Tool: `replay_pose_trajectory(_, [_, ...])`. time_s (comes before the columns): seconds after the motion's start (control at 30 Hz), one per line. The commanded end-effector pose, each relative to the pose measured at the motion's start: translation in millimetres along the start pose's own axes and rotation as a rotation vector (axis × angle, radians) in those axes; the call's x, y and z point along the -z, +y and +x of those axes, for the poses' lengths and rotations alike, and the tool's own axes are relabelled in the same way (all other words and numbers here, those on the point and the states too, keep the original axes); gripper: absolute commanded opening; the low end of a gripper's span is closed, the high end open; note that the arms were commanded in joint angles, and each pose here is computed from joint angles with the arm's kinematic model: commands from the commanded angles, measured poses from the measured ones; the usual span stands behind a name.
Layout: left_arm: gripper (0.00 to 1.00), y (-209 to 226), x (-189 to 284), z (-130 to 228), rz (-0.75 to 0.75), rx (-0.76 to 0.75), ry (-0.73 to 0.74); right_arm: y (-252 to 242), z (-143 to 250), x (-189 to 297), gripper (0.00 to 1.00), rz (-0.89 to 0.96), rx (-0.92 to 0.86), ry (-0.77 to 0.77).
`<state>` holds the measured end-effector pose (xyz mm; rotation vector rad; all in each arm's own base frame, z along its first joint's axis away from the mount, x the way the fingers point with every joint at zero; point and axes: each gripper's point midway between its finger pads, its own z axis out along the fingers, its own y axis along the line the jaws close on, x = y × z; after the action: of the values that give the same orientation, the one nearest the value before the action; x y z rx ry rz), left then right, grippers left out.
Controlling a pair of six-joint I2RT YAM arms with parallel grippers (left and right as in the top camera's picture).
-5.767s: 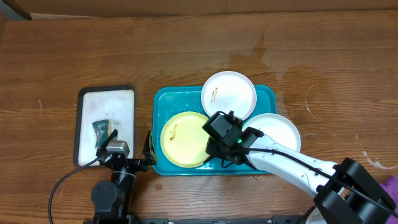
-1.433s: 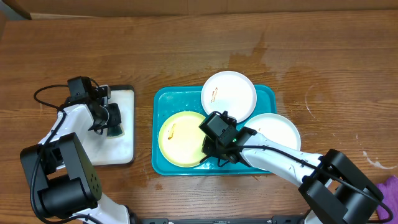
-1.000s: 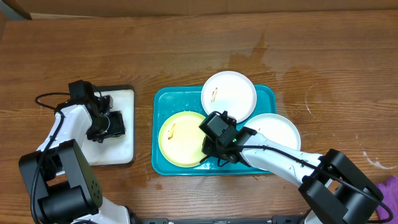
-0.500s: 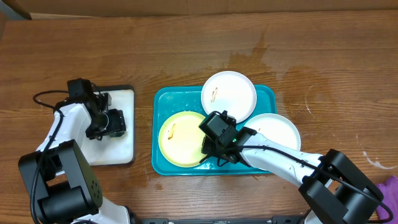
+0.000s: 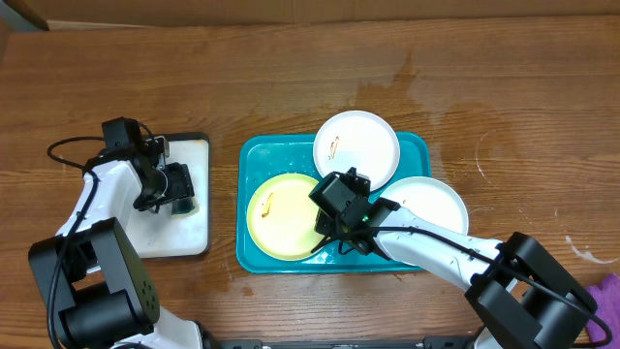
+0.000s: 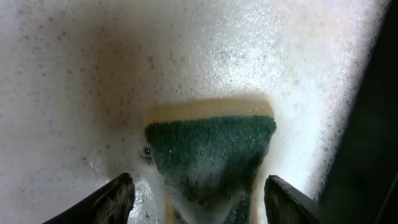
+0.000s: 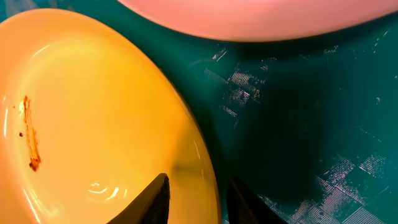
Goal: Clean dirty plates on tray and stack at the side
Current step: 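Grasp the green-and-yellow sponge with the left gripper and lift it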
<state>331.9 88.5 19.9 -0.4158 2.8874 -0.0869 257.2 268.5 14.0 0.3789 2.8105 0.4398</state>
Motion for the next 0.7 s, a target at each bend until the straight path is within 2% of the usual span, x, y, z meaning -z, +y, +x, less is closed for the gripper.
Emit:
replay_pose_trajectory(0.0, [0.69,-2.3,-0.8,3.9,0.011,0.024,-0.014,-0.7,-4.7,-4.0,0.29,0.015,0.000,-0.024])
replay_pose_trajectory(0.1, [0.69,-2.9,-2.7,5.7,0.014,0.023,-0.013,-2.2,-3.6,-8.0,0.24,0.022,0.000,-0.020])
replay_pose_trajectory(0.17, [0.69,-7.2,-2.9,6.8,0.033,0.020,-0.009,-3.1,-2.8,-8.1,0.16,0.026,0.001,-0.016])
replay_pose_trajectory(0.27, [0.70,-11.6,-4.6,11.5,0.040,0.011,0.006,-1.9,0.4,-8.0,0.12,0.017,0.000,0.004])
replay_pose_trajectory(0.33, [0.74,-11.3,-7.4,15.3,0.033,0.007,0.012,-1.1,0.0,-8.0,0.07,0.014,0.000,0.001])
replay_pose_trajectory(0.4, [0.77,-11.1,-10.8,17.2,0.033,0.007,0.007,-1.1,0.0,-8.0,0.05,0.015,0.000,0.002])
replay_pose_trajectory(0.47, [0.76,-10.8,-14.8,18.8,0.034,0.006,-0.002,-1.2,0.0,-8.1,0.05,0.015,0.001,0.002])
replay_pose_trajectory(0.53, [0.67,-10.2,-18.5,19.0,0.033,0.004,-0.016,-1.1,0.1,-8.0,0.05,0.014,0.001,0.002])
replay_pose_trajectory(0.63, [0.44,-10.8,-19.2,16.3,0.036,0.002,-0.031,-1.1,0.1,-8.0,0.04,0.014,0.001,0.002])
replay_pose_trajectory(0.67, [0.40,-11.3,-19.2,14.7,0.040,0.001,-0.038,-1.1,0.1,-8.0,0.04,0.014,0.001,0.002])
